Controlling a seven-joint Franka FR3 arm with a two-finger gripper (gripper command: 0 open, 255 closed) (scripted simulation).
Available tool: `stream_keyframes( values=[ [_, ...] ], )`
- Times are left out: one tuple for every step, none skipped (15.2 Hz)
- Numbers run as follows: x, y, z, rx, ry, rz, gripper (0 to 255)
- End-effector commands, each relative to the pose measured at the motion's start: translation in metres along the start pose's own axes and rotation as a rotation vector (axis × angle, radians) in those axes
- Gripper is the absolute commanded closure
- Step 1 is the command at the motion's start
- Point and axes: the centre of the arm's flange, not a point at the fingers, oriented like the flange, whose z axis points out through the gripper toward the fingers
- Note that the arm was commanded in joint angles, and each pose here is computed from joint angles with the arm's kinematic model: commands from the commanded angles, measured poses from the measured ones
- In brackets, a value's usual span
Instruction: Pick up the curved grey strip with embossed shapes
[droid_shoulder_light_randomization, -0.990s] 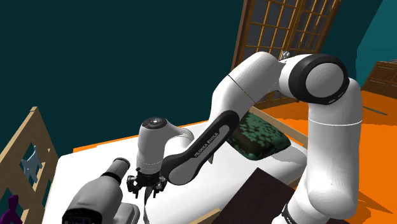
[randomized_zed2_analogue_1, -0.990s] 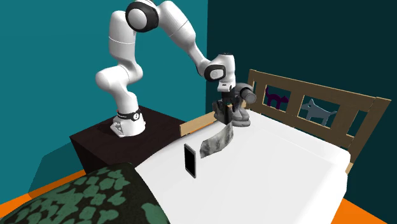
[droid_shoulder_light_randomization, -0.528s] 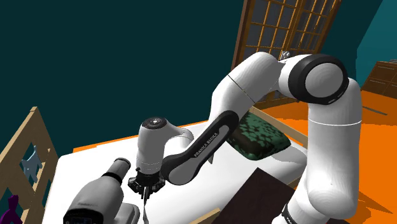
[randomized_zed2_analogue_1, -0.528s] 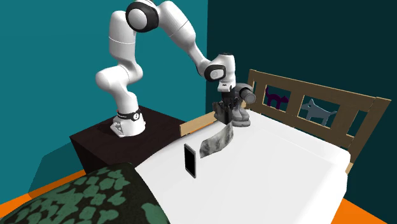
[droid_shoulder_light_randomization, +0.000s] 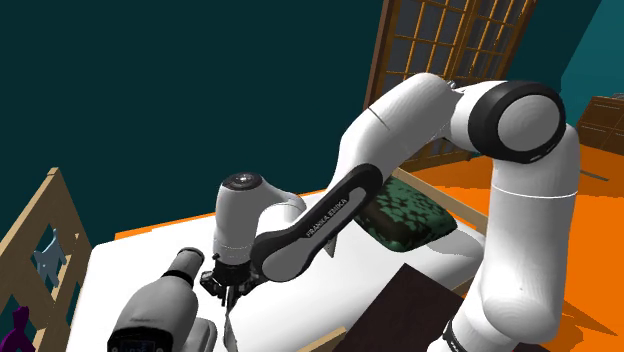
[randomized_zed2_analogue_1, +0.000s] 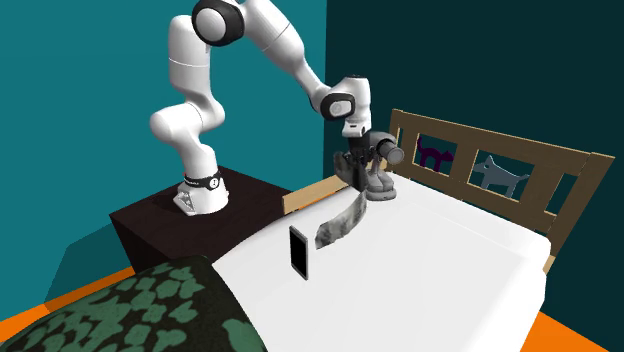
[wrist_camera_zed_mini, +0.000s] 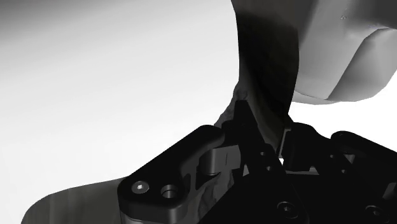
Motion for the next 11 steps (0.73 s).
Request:
stream_keyframes(
  values=[
    [-0.001,-0.001,-0.011,0.001,0.000,0.000,255],
    [0.000,-0.002,-0.016,0.001,0.000,0.000,255],
    [0.000,-0.003,-0.021,0.001,0.000,0.000,255],
    [0.000,-0.003,-0.026,0.001,0.000,0.000,255],
    [0.000,-0.004,-0.032,0.001,0.000,0.000,255],
    [0.000,-0.005,-0.037,0.001,0.000,0.000,255],
    [0.000,-0.005,-0.042,0.001,0.000,0.000,255],
    [0.001,-0.006,-0.047,0.001,0.000,0.000,255],
    [0.001,-0.007,-0.053,0.001,0.000,0.000,255],
    [0.001,-0.007,-0.053,0.001,0.000,0.000,255],
    [0.001,-0.007,-0.053,0.001,0.000,0.000,255]
  ],
)
